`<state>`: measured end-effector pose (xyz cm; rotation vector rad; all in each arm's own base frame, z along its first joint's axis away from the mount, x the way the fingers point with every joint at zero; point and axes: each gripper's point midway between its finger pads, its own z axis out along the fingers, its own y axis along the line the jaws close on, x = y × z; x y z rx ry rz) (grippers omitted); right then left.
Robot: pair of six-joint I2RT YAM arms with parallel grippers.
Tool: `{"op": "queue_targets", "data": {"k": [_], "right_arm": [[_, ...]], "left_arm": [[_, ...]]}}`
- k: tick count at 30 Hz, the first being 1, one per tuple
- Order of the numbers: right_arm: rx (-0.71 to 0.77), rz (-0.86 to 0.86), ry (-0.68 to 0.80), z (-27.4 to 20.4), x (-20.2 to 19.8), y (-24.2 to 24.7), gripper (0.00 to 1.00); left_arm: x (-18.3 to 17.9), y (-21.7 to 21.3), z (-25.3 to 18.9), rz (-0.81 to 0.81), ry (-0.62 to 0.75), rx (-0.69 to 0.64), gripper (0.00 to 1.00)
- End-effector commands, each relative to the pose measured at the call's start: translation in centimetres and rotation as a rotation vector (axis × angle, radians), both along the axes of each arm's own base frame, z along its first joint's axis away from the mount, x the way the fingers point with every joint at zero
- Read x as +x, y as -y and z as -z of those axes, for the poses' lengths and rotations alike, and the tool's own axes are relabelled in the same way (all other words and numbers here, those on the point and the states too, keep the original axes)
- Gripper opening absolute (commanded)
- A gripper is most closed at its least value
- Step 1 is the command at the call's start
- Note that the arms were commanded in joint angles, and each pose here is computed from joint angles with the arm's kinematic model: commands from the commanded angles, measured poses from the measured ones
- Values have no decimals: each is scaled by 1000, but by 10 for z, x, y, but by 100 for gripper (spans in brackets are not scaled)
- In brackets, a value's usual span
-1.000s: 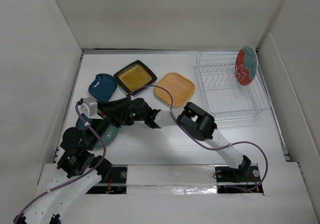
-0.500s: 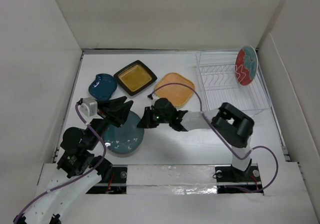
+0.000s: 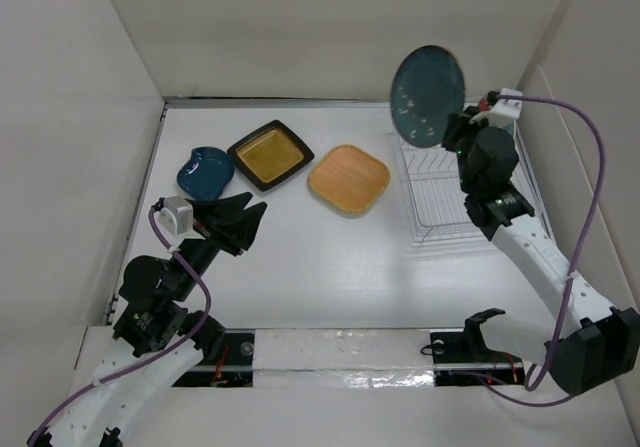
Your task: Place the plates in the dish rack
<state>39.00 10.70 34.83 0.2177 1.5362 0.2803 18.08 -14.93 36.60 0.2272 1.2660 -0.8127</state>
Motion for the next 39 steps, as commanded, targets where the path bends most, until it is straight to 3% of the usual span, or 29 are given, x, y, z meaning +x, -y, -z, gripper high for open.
{"op": "queue_targets", "data": {"k": [1,3,8,17,30,39], "right_arm": [[-122,296,176,-76,-6,74,0],[-197,418,219,-100,-5,112,0],[-316,469,255,-133,14,149,0],[-524,457,107,-74,76,184,0],[-560,438,15,-25,94,192,0],[-458,564,108,-72,71,209,0]], "left_arm": [[-10,3,-14,45,58,-24,39],[-9,1,-14,33,59,-28,39],[-13,4,-15,59,64,-27,39],[-14,7,-14,73,60,-26,39],[-14,5,-15,65,63,-32,39],[-10,6,-11,57,46,-24,39]]}}
